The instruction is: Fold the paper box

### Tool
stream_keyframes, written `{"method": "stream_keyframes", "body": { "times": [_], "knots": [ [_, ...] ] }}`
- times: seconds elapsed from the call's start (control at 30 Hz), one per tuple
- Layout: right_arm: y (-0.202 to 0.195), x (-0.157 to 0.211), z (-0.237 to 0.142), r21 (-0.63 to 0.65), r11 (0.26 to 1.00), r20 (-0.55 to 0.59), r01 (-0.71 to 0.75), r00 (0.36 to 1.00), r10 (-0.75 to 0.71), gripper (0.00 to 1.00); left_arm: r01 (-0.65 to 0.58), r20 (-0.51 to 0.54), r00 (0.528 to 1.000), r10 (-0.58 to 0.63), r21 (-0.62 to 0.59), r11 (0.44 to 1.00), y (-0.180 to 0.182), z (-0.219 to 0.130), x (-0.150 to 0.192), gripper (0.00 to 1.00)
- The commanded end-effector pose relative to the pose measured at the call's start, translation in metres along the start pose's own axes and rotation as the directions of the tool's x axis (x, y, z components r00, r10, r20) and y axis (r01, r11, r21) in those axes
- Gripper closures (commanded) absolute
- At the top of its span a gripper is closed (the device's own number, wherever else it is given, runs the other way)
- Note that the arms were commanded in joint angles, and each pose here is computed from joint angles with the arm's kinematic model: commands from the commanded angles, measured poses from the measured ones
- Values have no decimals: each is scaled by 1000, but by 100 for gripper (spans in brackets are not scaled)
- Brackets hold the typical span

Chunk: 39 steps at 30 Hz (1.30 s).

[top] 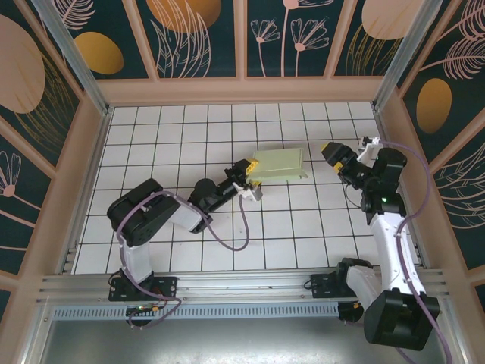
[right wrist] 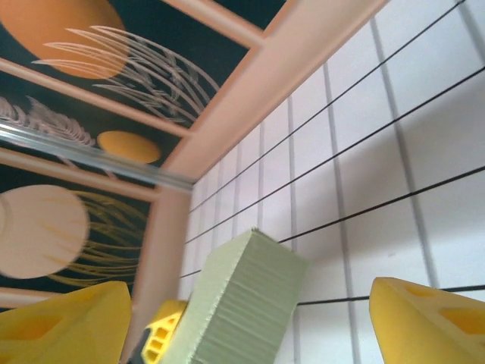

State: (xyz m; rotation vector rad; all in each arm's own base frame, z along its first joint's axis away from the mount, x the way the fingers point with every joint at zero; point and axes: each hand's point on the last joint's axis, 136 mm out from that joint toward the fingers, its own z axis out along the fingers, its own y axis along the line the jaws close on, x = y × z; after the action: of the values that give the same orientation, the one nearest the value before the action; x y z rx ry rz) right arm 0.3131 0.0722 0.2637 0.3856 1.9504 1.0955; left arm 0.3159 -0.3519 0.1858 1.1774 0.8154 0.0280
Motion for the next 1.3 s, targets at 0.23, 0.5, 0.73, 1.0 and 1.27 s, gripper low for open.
{"method": "stream_keyframes", "body": {
  "times": [0.23,0.5,0.73,1.0,1.27],
  "knots": [
    [2,8,-21,212,789,-90,576,816,-571,21,456,-409,824,-391,71,887,-21,-30,39,64],
    [19,57,4,71,620,-200,782,620,-759,22,597,-564,711,-420,170,784,-52,-61,37,63],
    [19,98,25,-91,548,-295,831,503,-812,33,694,-649,641,-410,261,671,-77,-82,27,62],
    [9,136,48,-213,533,-399,819,425,-813,51,730,-693,607,-389,293,617,-94,-89,30,61],
    [-13,152,61,-236,546,-494,804,384,-780,68,752,-718,579,-387,287,594,-103,-87,36,60]
  ]
}}
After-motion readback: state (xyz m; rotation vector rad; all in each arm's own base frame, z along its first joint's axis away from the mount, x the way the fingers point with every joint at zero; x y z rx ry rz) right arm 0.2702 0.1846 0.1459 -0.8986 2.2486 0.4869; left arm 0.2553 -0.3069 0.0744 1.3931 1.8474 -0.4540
